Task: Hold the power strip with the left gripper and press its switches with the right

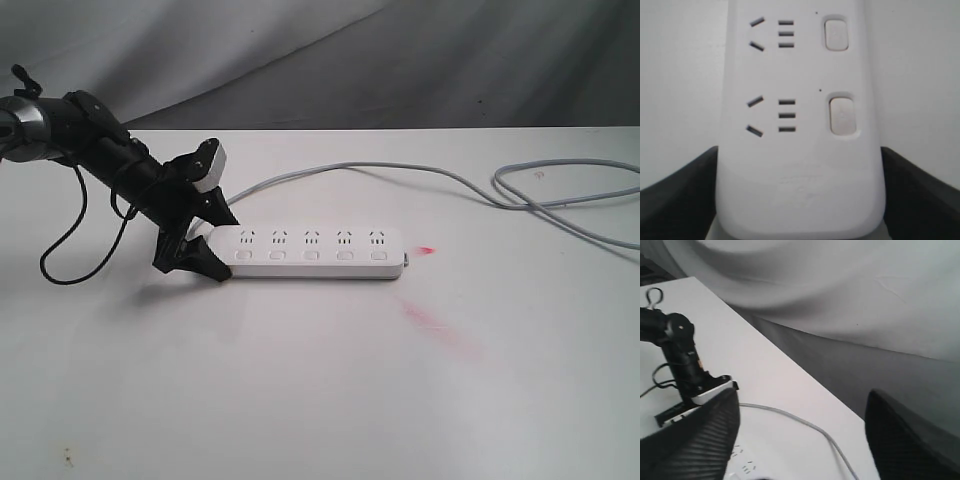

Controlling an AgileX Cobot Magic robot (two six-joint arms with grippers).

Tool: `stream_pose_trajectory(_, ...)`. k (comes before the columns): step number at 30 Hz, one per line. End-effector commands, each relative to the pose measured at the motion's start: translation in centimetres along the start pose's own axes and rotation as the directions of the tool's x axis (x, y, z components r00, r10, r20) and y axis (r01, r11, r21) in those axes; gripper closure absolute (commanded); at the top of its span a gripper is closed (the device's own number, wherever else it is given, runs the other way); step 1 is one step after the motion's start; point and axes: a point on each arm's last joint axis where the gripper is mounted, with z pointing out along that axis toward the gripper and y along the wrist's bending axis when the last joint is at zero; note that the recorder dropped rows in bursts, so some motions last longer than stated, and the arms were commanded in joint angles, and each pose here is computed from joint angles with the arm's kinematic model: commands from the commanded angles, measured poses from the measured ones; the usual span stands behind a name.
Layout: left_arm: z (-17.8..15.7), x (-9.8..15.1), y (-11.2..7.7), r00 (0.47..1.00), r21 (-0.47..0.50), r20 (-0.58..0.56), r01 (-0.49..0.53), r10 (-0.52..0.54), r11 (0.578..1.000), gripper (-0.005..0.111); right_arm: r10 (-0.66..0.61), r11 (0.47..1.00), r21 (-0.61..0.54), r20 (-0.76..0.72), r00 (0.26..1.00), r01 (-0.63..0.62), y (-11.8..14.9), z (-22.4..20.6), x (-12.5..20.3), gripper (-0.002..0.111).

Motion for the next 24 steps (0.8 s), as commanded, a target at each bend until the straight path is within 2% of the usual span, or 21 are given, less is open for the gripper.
stream_pose_trajectory(1, 0.0, -0.2, -0.1, 1.0, 0.009, -0.002, 0.0, 0.0, 1.0, 0.081, 0.045, 0.996, -0.073, -0.031, 0.998, -0.048, 2.0, -3.0, -0.7, 0.068)
stream_pose_trajectory(4, 0.0, -0.2, -0.1, 1.0, 0.009, -0.002, 0.0, 0.0, 1.0, 0.081, 0.05, 0.98, -0.185, -0.09, 0.995, -0.066, 3.9, -4.7, -0.6, 0.08)
stream_pose_trajectory(7, 0.0, -0.2, -0.1, 1.0, 0.009, -0.002, 0.0, 0.0, 1.0, 0.081, 0.029, 0.951, -0.303, -0.128, 0.991, -0.067, 5.7, -6.4, -0.6, 0.085)
stream_pose_trajectory(10, 0.0, -0.2, -0.1, 1.0, 0.009, -0.002, 0.0, 0.0, 1.0, 0.081, 0.1, 0.934, -0.338, -0.059, 0.993, -0.114, 6.9, -7.9, -1.7, 0.085)
stream_pose_trajectory(14, 0.0, -0.2, -0.1, 1.0, 0.009, -0.002, 0.0, 0.0, 1.0, 0.081, 0.238, 0.885, -0.418, 0.021, 0.971, -0.207, 8.4, -10.0, -3.2, 0.085)
stream_pose_trajectory(19, 0.0, -0.2, -0.1, 1.0, 0.009, -0.002, 0.0, 0.0, 1.0, 0.081, 0.257, 0.869, -0.457, 0.085, 0.963, -0.191, 9.5, -11.6, -4.0, 0.085)
stream_pose_trajectory(24, 0.0, -0.2, -0.1, 1.0, 0.009, -0.002, 0.0, 0.0, 1.0, 0.081, 0.255, 0.869, -0.457, 0.086, 0.963, -0.189, 9.5, -11.6, -4.0, 0.085)
